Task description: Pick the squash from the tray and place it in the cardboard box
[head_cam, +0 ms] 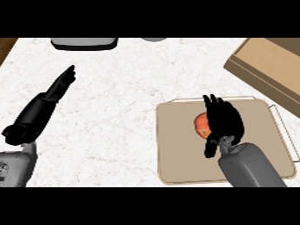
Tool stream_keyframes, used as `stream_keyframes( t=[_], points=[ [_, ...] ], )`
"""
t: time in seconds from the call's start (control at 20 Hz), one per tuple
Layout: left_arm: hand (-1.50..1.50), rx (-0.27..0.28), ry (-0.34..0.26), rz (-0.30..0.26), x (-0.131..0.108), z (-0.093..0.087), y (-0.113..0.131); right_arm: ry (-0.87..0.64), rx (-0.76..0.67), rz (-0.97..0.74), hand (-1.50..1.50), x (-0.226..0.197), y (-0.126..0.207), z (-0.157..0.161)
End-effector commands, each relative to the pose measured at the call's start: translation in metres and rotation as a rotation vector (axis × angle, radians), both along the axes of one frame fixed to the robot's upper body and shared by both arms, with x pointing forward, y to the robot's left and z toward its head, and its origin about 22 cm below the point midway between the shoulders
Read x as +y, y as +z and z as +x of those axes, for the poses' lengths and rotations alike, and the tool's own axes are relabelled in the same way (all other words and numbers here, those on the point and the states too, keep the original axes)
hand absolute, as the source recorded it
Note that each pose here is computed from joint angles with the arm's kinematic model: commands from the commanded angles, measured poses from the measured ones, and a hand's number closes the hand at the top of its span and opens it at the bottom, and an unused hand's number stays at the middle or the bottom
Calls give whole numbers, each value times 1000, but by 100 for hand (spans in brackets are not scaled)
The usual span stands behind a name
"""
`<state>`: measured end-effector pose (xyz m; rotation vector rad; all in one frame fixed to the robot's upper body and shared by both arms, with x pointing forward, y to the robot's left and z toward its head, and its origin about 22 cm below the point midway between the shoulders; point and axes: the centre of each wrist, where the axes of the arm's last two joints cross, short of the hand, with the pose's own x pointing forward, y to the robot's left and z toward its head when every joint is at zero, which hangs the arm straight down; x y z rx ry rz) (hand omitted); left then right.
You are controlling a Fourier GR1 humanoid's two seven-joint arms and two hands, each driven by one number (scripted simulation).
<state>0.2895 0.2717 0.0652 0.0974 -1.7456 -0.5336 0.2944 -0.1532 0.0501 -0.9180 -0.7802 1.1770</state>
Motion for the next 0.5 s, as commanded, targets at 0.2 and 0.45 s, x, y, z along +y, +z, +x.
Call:
stream_keyframes(
  t=[0.2,0.45],
  points=[
    [0,8,5,-11,1,2,15,-26,2,31,-150,-22,-39,-4],
    [0,-13,5,-6,17,-5,12,90,-21,27,150,-6,-40,8]
  ],
)
